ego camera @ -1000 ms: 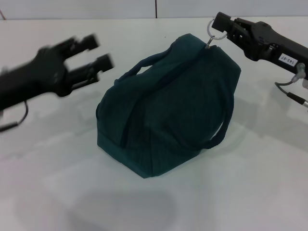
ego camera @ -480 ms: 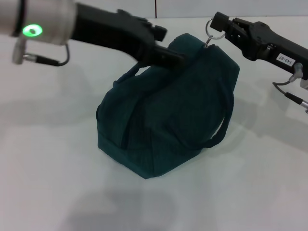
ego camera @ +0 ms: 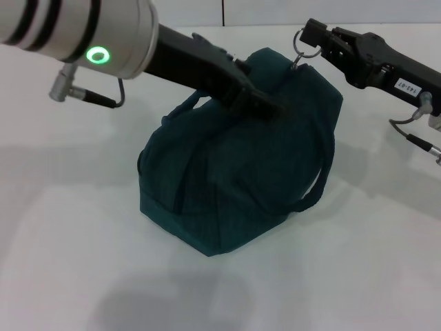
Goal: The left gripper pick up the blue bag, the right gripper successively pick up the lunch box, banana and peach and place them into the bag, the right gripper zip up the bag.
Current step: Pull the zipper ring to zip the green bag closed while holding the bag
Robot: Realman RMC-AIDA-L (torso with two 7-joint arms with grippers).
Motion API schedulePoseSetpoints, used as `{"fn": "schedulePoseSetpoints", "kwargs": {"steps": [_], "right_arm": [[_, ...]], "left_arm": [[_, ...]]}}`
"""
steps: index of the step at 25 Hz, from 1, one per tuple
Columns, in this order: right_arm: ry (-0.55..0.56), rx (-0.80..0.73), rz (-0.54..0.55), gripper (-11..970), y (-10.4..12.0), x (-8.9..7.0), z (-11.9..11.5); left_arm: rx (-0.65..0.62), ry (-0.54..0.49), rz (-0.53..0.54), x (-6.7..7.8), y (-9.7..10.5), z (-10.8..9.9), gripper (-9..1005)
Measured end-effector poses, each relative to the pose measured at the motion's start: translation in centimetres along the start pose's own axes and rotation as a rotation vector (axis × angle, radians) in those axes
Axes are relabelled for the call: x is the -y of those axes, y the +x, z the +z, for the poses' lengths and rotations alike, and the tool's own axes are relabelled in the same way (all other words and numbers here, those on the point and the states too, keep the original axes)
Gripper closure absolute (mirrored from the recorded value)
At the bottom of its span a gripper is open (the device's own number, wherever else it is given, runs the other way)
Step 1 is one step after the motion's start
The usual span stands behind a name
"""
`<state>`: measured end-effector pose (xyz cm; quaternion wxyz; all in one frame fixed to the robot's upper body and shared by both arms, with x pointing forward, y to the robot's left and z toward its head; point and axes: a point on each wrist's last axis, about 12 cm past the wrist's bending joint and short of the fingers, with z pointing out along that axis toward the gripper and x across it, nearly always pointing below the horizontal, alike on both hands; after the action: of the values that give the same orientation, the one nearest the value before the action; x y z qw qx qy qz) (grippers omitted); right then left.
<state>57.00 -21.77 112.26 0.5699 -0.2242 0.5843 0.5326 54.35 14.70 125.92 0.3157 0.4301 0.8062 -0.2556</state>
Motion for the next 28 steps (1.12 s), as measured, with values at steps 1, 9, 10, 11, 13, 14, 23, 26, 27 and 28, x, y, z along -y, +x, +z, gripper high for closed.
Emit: {"fn": "schedulePoseSetpoints", "kwargs": {"steps": [1,9,10,11,13,14,23,26,27,28], "right_arm": [[0.000,0.000,0.000,873,0.0,0.0,0.0],[-0.003,0.000,0.000,865,0.0,0.0,0.1],[-0.002,0.000,0.000,864,0.0,0.0,0.1],[-0.002,0.000,0.000,863,0.0,0.0,0.1],[-0.002,0.000,0.000,861,0.0,0.0,0.1],[-0.001,0.001,0.000,861,0.0,0.0,0.1],[-0.001,0.001,0.001,852,0.0,0.0,0.0],[-0.001,0.002,0.001,849,0.0,0.0,0.0],[-0.001,0.004,0.001,849,-0.1,0.0,0.0],[0.001,0.006,0.000,848,-0.1,0.0,0.0]], "left_arm": [[-0.014,-0.016,-0.002,0.0,0.0,0.3,132],[-0.080,-0.056,0.039,0.6,0.2,1.3,131],[-0.077,-0.057,0.054,0.7,0.3,1.2,161],[-0.072,-0.059,0.070,0.8,0.3,1.1,192],[-0.066,-0.063,0.089,1.0,0.4,1.0,253],[-0.064,-0.064,0.093,1.0,0.4,1.0,283],[-0.074,-0.058,0.137,1.3,0.5,1.2,630],[-0.074,-0.057,0.149,1.3,0.5,1.3,715],[-0.074,-0.057,0.150,1.3,0.5,1.3,744],[-0.074,-0.057,0.151,1.3,0.5,1.3,772]]}}
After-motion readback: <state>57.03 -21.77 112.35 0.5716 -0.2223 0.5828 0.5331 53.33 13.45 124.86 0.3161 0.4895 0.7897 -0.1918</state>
